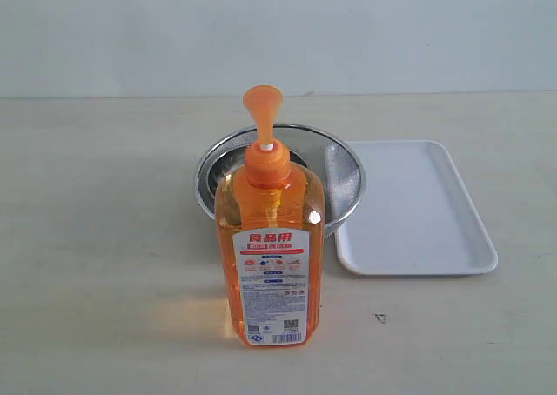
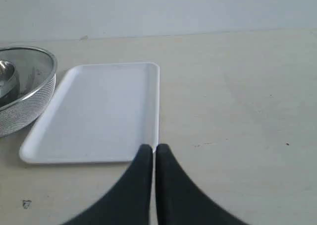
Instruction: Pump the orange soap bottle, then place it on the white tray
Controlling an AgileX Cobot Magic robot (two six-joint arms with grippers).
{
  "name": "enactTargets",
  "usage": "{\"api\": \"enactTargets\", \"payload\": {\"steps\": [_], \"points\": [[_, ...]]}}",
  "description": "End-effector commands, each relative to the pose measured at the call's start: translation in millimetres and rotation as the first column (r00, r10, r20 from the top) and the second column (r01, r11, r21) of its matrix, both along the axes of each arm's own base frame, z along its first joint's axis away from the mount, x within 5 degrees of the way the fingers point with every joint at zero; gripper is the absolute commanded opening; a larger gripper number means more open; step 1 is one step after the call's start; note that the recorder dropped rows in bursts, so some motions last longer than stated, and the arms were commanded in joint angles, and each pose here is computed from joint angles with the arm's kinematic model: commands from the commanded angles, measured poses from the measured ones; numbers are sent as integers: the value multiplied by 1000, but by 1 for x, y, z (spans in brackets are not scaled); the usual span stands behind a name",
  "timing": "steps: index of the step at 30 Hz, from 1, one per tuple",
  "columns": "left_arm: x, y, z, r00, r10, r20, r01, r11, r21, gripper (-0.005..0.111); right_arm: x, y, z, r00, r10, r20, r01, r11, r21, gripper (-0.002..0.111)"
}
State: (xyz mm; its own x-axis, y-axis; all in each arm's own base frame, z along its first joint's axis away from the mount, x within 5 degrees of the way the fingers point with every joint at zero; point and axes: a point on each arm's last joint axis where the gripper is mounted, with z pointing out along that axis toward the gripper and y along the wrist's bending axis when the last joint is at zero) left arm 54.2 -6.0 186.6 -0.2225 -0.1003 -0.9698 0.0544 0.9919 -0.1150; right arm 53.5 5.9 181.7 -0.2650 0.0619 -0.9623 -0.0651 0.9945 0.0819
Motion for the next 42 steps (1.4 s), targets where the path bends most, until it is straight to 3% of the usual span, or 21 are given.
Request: {"api": "enactTargets", "payload": {"steps": [1,5,11,14,16,18,20,21,25,31,42], "points": [[0,0,1,1000,4,18,-4,1000,-2,5,0,0,1,1000,-2,18,2,1000,-9,0],[1,1,7,996,15,87,-15,1000,-5,5,0,0,1,1000,-2,18,2,1000,-9,0],[1,6,35,920,67,385,-60,998,-32,5,0,0,1,1000,-2,18,2,1000,-9,0],[-2,6,51,901,67,428,-59,998,-32,5,0,0,1,1000,-2,18,2,1000,-9,0],[-9,5,74,895,43,443,-58,998,20,5,0,0,1,1000,-2,18,2,1000,-9,0],[-14,3,102,904,13,427,-55,995,87,5,0,0,1,1000,-2,18,2,1000,-9,0],[-10,1,127,944,-15,329,-25,993,115,5,0,0,1,1000,-2,18,2,1000,-9,0],[-1,-1,136,975,-31,218,7,994,110,5,0,0,1,1000,-2,18,2,1000,-9,0],[31,-6,132,998,-59,13,58,998,30,5,0,0,1,1000,-2,18,2,1000,-9,0],[49,-3,139,995,-16,102,14,1000,20,5,0,0,1,1000,-2,18,2,1000,-9,0],[51,-3,139,995,-16,98,16,1000,4,5,0,0,1,1000,-2,18,2,1000,-9,0]]}}
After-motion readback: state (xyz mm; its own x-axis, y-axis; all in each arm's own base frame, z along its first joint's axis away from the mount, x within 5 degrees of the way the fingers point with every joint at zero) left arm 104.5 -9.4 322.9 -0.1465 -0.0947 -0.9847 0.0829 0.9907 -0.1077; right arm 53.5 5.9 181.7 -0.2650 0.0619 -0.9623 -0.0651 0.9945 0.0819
